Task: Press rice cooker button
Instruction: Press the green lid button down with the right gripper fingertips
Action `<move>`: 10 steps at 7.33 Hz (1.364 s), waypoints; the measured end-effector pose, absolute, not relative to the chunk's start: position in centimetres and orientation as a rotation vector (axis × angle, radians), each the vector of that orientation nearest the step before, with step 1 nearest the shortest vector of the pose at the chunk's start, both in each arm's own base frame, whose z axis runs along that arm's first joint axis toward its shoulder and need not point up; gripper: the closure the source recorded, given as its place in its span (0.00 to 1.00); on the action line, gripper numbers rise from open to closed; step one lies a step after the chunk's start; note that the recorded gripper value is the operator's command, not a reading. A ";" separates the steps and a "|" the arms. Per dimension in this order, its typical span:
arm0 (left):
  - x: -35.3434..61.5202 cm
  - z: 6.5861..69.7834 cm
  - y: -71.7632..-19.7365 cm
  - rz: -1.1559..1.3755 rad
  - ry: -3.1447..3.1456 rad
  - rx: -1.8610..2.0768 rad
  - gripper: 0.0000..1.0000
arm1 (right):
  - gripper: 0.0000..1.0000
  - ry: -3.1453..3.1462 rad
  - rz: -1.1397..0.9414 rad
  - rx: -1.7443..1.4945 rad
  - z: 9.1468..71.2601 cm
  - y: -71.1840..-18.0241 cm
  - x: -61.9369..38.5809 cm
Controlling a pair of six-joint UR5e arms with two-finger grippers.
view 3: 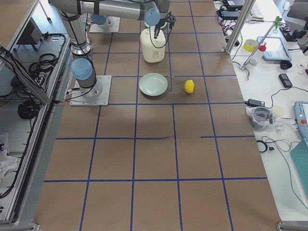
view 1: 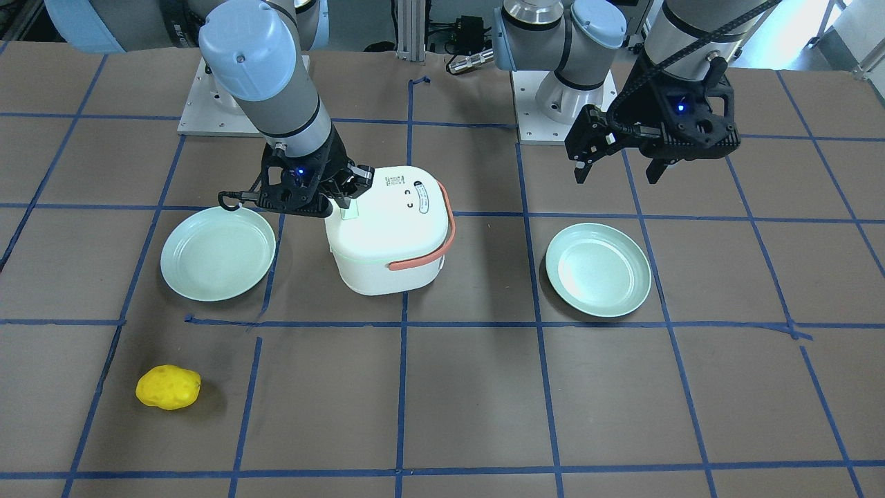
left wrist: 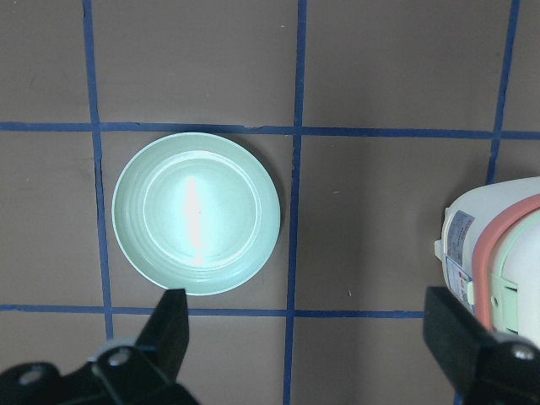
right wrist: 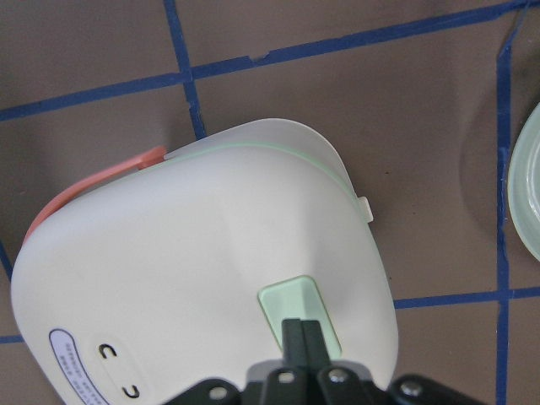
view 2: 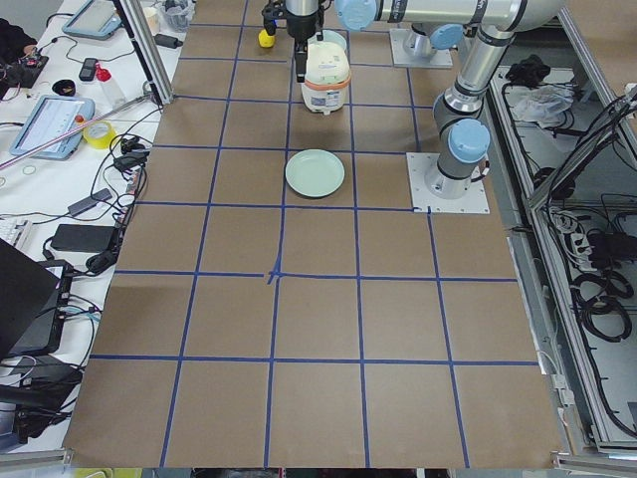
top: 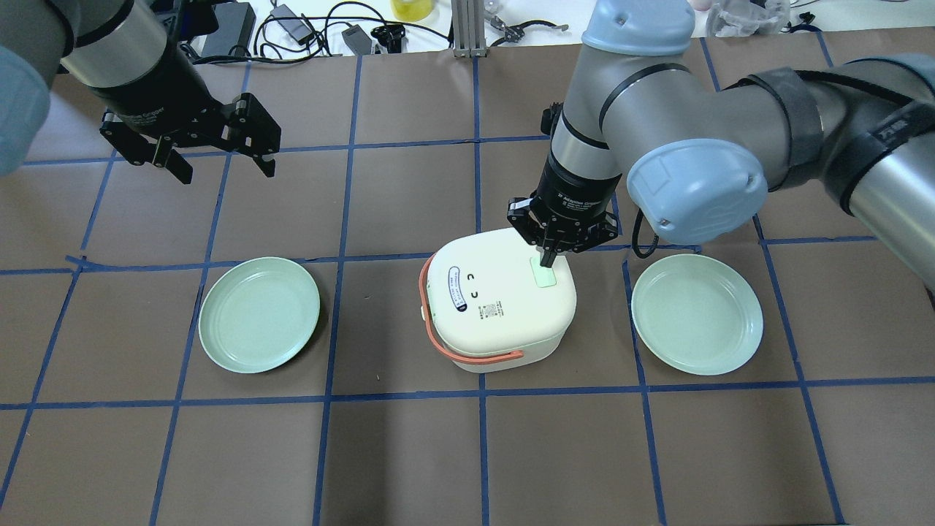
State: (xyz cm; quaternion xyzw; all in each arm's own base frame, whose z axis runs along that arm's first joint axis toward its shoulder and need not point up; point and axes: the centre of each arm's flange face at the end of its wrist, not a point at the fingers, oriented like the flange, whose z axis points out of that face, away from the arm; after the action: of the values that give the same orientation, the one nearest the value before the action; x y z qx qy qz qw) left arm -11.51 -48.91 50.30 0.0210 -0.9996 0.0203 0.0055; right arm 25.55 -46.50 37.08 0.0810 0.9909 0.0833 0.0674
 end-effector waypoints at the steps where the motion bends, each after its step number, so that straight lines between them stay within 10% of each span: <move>1: -11.5 50.3 -48.9 0.064 -3.129 0.066 0.00 | 1.00 2.987 0.265 0.244 36.6 -46.4 25.6; 10: -11.5 50.3 -48.9 0.064 -3.129 0.066 0.00 | 1.00 2.988 0.297 0.248 35.6 -46.4 25.6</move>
State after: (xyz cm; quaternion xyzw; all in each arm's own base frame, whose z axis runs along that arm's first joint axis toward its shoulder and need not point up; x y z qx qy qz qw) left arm -11.50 -48.91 50.30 0.0210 -0.9996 0.0203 0.0055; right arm 25.62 -46.39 35.62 0.0821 0.9897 0.0983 0.0645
